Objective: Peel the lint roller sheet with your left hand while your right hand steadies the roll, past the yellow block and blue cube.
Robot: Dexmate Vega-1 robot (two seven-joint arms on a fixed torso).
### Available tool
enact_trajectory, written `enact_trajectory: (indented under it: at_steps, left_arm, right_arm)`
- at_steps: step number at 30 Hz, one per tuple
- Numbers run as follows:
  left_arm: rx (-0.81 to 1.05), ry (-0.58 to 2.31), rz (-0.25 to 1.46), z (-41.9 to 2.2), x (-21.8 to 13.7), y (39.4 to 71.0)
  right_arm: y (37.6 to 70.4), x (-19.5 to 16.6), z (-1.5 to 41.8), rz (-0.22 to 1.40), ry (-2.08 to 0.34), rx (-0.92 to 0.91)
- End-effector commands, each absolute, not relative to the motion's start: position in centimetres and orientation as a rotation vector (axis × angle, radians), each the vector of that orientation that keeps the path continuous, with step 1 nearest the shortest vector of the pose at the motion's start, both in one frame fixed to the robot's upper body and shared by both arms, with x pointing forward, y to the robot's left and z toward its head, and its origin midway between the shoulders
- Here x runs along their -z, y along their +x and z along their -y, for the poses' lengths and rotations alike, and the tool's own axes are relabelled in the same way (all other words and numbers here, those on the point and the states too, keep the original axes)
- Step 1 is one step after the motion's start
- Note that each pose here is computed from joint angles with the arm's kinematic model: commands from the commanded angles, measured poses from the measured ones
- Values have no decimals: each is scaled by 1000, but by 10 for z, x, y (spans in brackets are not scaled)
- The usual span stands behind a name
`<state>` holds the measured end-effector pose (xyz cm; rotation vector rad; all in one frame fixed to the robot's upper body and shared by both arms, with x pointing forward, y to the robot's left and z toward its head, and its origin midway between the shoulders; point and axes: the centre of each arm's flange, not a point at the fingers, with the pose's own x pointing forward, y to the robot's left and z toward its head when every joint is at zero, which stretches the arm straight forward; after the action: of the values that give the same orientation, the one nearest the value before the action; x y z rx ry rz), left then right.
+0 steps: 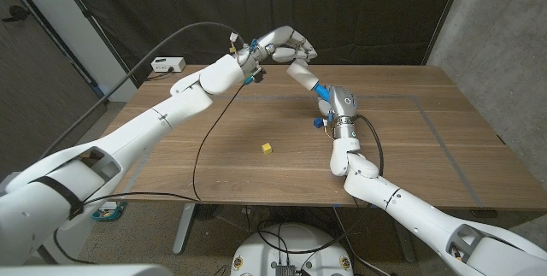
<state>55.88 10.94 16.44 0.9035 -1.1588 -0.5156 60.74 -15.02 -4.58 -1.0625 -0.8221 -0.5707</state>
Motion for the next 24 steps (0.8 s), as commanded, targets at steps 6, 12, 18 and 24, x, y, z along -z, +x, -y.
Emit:
enact_trajectory:
  at_steps: [6, 12, 18, 24]
  left_arm:
    - [331, 965, 1103, -126, -152, 557]
    - [390, 904, 963, -137, -147, 576]
    - [450, 854, 882, -140, -144, 589]
    - [515, 850, 806, -142, -146, 600]
  right_arm:
    - [610, 51, 150, 812, -1076, 579]
    - [610, 58, 139, 856, -1197, 697]
    - [613, 65, 135, 952, -1212, 858]
    - [616, 71, 135, 1001, -1236, 932]
